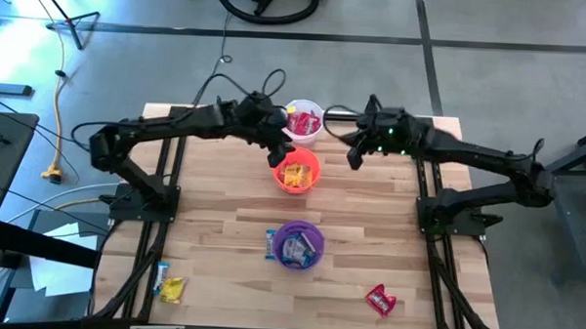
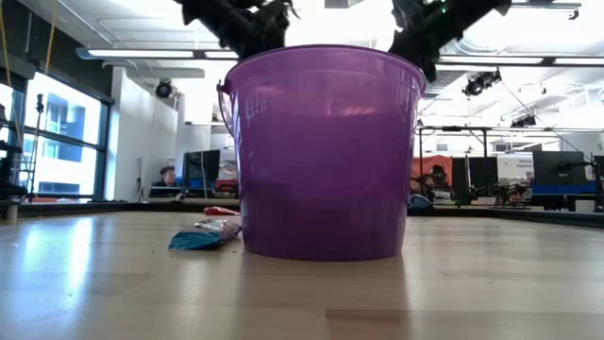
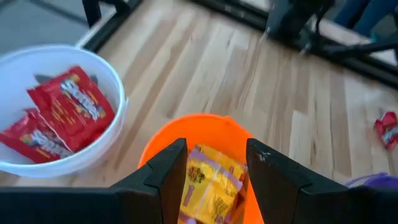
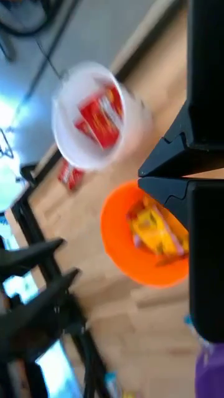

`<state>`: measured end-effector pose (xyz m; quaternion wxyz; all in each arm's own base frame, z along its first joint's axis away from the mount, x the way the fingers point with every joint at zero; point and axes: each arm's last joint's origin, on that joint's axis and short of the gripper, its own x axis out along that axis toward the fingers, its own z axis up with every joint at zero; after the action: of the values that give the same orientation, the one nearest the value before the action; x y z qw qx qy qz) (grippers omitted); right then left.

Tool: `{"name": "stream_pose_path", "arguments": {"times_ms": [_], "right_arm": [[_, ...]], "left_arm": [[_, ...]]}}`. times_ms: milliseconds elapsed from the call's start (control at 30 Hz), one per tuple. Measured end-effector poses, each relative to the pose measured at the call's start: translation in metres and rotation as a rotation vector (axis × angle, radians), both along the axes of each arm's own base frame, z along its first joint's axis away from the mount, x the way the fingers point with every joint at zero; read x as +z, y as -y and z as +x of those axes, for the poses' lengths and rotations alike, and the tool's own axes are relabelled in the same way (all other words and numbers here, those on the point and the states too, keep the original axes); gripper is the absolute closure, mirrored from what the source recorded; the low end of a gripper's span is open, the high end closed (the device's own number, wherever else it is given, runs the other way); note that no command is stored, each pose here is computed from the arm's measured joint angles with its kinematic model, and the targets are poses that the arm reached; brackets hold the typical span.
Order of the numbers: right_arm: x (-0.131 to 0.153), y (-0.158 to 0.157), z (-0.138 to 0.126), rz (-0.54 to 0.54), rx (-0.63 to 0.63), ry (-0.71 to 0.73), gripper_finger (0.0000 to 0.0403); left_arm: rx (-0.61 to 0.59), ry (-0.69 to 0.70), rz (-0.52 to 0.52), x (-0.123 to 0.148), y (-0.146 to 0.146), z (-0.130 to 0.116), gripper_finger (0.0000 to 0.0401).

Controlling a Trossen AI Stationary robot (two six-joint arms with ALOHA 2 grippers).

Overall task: Sort candy
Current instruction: Put the red candy into the white bucket

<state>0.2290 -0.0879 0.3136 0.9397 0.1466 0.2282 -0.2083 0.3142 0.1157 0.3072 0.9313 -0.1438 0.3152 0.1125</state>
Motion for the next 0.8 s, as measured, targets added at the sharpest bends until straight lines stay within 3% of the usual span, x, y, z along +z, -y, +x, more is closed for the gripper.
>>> {"name": "stream_pose_path", "arguments": {"times_ms": [200, 467, 800], "right_arm": [[-0.040, -0.028, 0.007, 0.170, 0.025, 0.026, 0.0403], [-0.068, -0.073, 0.003, 0.420, 0.094, -0.105, 0.0403], [-0.097, -0.115, -0.014, 0.700, 0.055, -0.324, 0.0388]], "left_arm": [[0.060, 0.111, 0.033, -0.008, 0.012, -0.032, 0.0247], [0.094, 0.192, 0.017, -0.033, 0.027, -0.071, 0.0247], [0.159, 0.220, -0.082, -0.069, 0.039, -0.105, 0.0247]]}}
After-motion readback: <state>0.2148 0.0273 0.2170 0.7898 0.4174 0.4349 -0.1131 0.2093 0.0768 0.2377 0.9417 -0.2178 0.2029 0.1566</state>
